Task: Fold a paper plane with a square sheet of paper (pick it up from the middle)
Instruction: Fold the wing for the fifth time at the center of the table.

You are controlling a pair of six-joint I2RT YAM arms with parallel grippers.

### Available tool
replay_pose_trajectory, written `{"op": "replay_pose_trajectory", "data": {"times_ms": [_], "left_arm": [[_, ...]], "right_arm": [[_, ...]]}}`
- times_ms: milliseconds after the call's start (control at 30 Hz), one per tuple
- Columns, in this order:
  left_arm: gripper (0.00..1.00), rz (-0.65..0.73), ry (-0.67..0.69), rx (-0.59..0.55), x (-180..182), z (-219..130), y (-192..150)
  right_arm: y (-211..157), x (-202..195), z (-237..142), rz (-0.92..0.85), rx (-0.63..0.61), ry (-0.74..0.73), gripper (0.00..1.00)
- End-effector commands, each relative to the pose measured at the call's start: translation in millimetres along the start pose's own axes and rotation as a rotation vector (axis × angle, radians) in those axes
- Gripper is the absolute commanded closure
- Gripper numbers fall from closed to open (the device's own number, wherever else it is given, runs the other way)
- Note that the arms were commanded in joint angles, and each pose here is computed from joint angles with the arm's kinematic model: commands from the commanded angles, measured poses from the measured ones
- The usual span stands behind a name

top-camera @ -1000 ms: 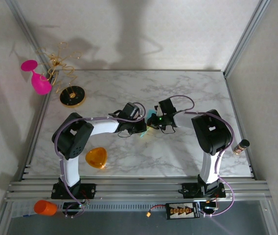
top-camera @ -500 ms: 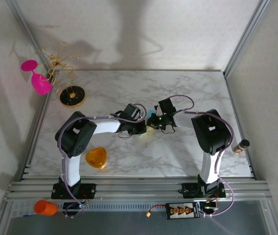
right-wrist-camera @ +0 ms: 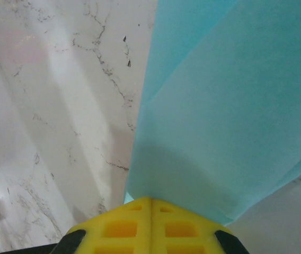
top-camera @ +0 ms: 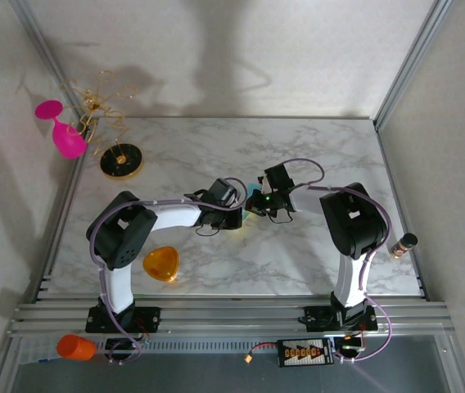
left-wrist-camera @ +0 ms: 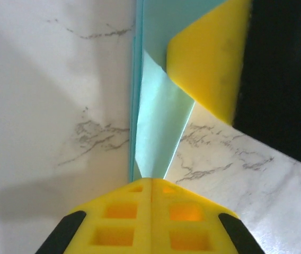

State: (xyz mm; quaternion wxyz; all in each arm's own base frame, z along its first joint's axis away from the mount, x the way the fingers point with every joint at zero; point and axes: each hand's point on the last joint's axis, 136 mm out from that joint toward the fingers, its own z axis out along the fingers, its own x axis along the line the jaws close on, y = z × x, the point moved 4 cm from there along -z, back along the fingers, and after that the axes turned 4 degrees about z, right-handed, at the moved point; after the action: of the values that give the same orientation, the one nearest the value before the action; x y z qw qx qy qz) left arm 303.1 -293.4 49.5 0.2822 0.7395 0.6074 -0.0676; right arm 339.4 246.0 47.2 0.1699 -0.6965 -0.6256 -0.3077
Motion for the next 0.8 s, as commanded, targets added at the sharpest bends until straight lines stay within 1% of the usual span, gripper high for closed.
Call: {"op": "replay_pose_trajectory", "data": {"times_ms": [0,33,100,267,367,433,567,767], "left_arm": [[1.0,0.014,0.196,0.21,32.9,-4.8,-55.0],[1.0,0.018,0.21,0.201,33.9,-7.4,-51.9],[1.0,0.021,0.192,0.166,26.5,-13.3,-39.4],[1.0,0.0,0.012,0.0,-16.4,-30.3,9.1],[1.0,-0.028,-0.09,-0.057,-31.9,-30.7,24.3],[1.0,-0.049,-0.093,-0.052,-29.2,-23.3,25.2],[1.0,-0.084,-0.052,-0.015,-12.4,-6.2,18.2],[1.0,-0.09,-0.025,0.063,2.6,10.0,-2.9]], "right_arm": [[-16.0,-45.0,14.6,0.046,0.038,-0.193,0.98],[-16.0,-44.5,14.3,0.046,0.038,-0.192,0.98],[-16.5,-45.0,14.4,0.045,0.039,-0.192,0.98],[-16.1,-44.3,14.7,0.043,0.039,-0.192,0.98],[-16.9,-44.5,15.3,0.044,0.046,-0.19,0.98],[-17.9,-44.9,15.3,0.042,0.051,-0.191,0.98],[-18.3,-44.7,15.3,0.041,0.057,-0.189,0.98],[-18.6,-45.2,15.5,0.044,0.058,-0.191,0.98]]}}
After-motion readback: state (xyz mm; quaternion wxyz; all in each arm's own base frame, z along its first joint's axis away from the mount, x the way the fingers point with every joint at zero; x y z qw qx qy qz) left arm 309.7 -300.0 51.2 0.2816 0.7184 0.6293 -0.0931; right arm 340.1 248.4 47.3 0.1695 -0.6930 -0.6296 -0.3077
